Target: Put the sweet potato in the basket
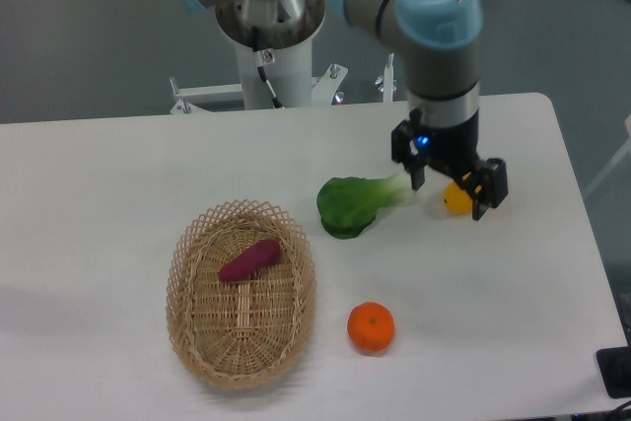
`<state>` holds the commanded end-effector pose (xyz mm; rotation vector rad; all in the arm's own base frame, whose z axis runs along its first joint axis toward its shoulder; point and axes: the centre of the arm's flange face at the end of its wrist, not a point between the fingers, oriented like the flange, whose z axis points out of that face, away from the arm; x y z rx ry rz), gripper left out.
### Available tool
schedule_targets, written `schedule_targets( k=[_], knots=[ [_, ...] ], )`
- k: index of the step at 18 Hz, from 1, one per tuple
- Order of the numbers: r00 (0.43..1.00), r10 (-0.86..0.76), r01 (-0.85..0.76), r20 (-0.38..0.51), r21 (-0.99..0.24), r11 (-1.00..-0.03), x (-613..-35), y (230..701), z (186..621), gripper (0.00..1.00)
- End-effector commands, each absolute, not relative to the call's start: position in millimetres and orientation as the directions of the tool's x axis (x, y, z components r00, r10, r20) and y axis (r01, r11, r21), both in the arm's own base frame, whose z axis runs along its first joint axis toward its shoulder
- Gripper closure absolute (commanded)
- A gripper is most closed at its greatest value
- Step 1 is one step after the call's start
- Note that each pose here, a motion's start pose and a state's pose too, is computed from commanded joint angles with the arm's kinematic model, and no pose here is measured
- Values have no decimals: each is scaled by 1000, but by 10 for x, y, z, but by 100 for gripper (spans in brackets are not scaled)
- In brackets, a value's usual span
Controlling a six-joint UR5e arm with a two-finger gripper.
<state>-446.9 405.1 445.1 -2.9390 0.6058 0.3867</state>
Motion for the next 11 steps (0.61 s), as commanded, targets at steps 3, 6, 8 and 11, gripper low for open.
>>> schedule_targets(
  k=[3,6,8,11],
  knots=[
    [887,-371,-403,-276,-66,-913,-4471,4047,4459,0],
    [887,-369,-402,-278,-70,-913,-4453,4069,4457,0],
    [890,-360,-394,-279,-73,-916,-4447,4076,4459,0],
    [889,-363,-397,-281,-73,-915,-4436,4090,4461,0]
  ],
)
